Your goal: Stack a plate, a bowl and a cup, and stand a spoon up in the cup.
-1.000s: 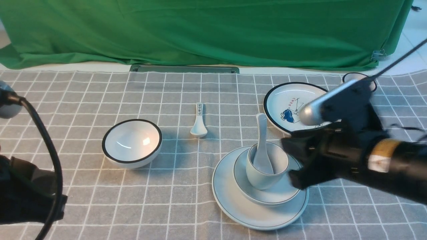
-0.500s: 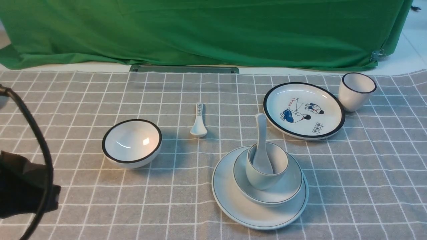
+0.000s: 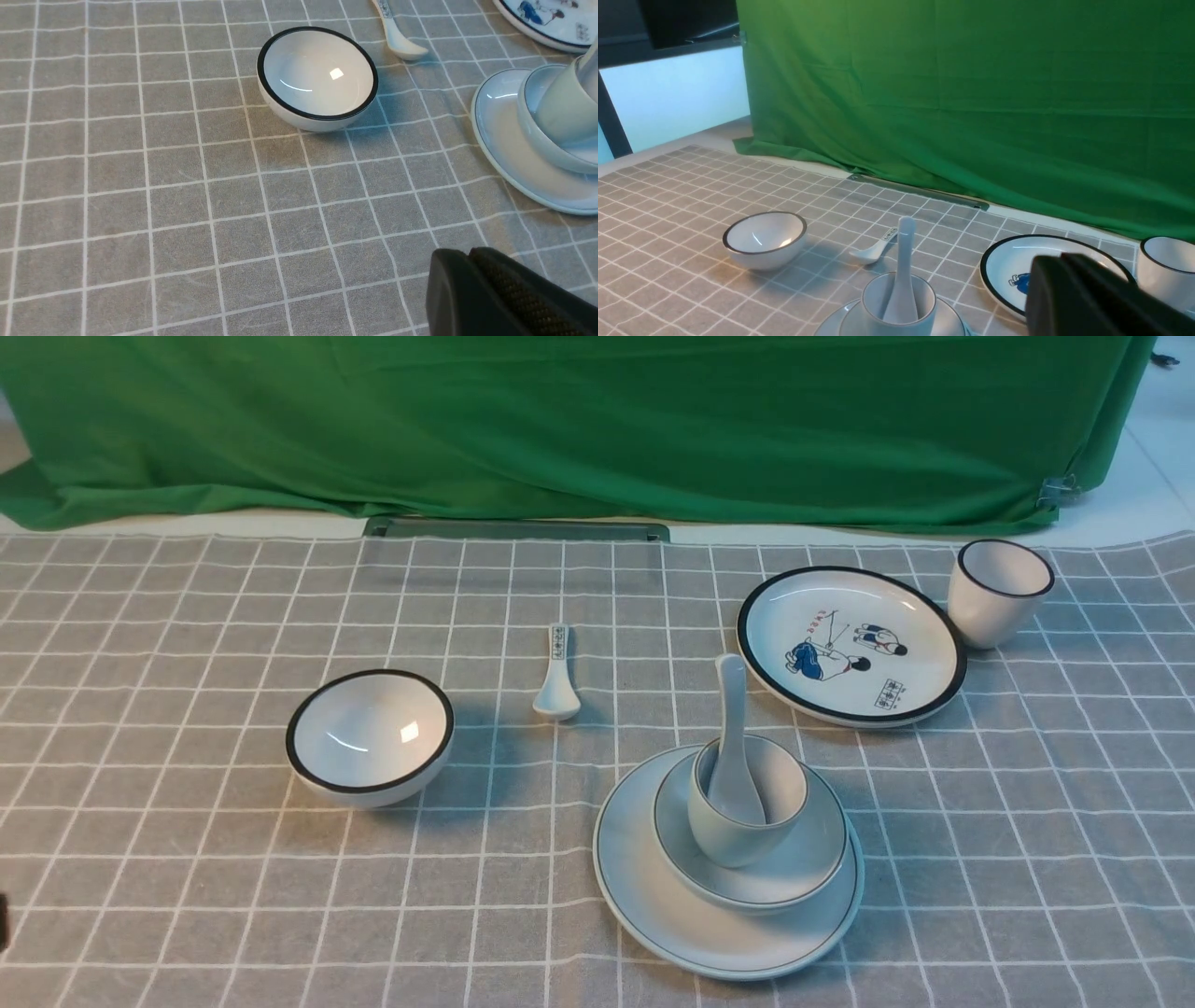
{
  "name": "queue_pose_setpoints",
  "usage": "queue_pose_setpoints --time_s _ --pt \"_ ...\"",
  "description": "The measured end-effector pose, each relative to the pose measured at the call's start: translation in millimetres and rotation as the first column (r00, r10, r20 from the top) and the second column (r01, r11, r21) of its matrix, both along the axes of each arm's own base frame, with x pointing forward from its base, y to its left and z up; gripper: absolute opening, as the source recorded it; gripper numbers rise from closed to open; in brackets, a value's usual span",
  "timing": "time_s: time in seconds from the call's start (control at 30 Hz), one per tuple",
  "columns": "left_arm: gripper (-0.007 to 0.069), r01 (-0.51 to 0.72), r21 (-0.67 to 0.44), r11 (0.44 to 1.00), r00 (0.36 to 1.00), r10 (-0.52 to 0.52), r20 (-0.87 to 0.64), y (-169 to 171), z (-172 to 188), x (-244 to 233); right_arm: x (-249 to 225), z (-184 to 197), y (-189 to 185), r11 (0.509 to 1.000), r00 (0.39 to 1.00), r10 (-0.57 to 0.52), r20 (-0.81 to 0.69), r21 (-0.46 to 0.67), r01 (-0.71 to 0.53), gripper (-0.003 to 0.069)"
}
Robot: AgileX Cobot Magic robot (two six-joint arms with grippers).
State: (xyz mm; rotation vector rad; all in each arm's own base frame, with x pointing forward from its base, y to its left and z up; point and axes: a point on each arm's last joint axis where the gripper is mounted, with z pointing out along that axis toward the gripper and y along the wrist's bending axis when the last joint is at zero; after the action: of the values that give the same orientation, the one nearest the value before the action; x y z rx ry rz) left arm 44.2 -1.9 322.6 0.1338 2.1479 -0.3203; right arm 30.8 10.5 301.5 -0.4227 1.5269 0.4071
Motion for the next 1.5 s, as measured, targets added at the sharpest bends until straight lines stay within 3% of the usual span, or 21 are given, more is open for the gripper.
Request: queue_pose_setpoints --time_s 0.3,0.8,0.93,1.03,1.17,1.3,1.4,1.5 --pt "0.0011 0.022 -0.115 0.993 0.989 -0.005 0.146 16.8 0.9 -21.9 -0.1 0.0 -0.2 1.0 1.0 0.0 0.001 0.001 0.0 0.0054" --pt "0.0012 0.029 -0.11 0.993 0.982 -0.008 0.189 16.4 3.4 -20.0 -0.1 0.0 -0.2 1.0 1.0 0.0 0.001 0.001 0.0 0.0073" --pt "0.0012 0.132 -0.057 0.99 0.925 -0.103 0.365 -0.9 -0.2 -14.2 -0.1 0.0 -0.2 1.0 1.0 0.0 0.001 0.001 0.0 0.0084" --pt "0.0012 0.132 0.0 0.991 0.881 -0.117 0.458 -10.4 -13.8 -8.8 -0.1 0.0 -0.2 1.0 1.0 0.0 0.001 0.001 0.0 0.0088" --pt "0.0013 0.003 0.046 0.999 0.847 -0.027 0.532 -13.0 -51.9 1.6 -0.1 0.0 -0.2 1.0 1.0 0.0 0.001 0.001 0.0 0.0097" --pt "0.0013 -0.189 0.041 0.981 0.855 0.144 0.499 -4.6 -102.4 9.2 -0.1 0.0 -0.2 1.0 1.0 0.0 0.001 0.001 0.0 0.0114" --pt "0.0013 -0.26 0.045 0.965 0.874 0.215 0.437 -0.6 -129.9 11.6 -0.1 0.0 -0.2 1.0 1.0 0.0 0.001 0.001 0.0 0.0126" --pt "0.0013 -0.262 0.047 0.964 0.882 0.219 0.417 -0.6 -133.6 11.4 -0.1 0.0 -0.2 1.0 1.0 0.0 0.001 0.001 0.0 0.013"
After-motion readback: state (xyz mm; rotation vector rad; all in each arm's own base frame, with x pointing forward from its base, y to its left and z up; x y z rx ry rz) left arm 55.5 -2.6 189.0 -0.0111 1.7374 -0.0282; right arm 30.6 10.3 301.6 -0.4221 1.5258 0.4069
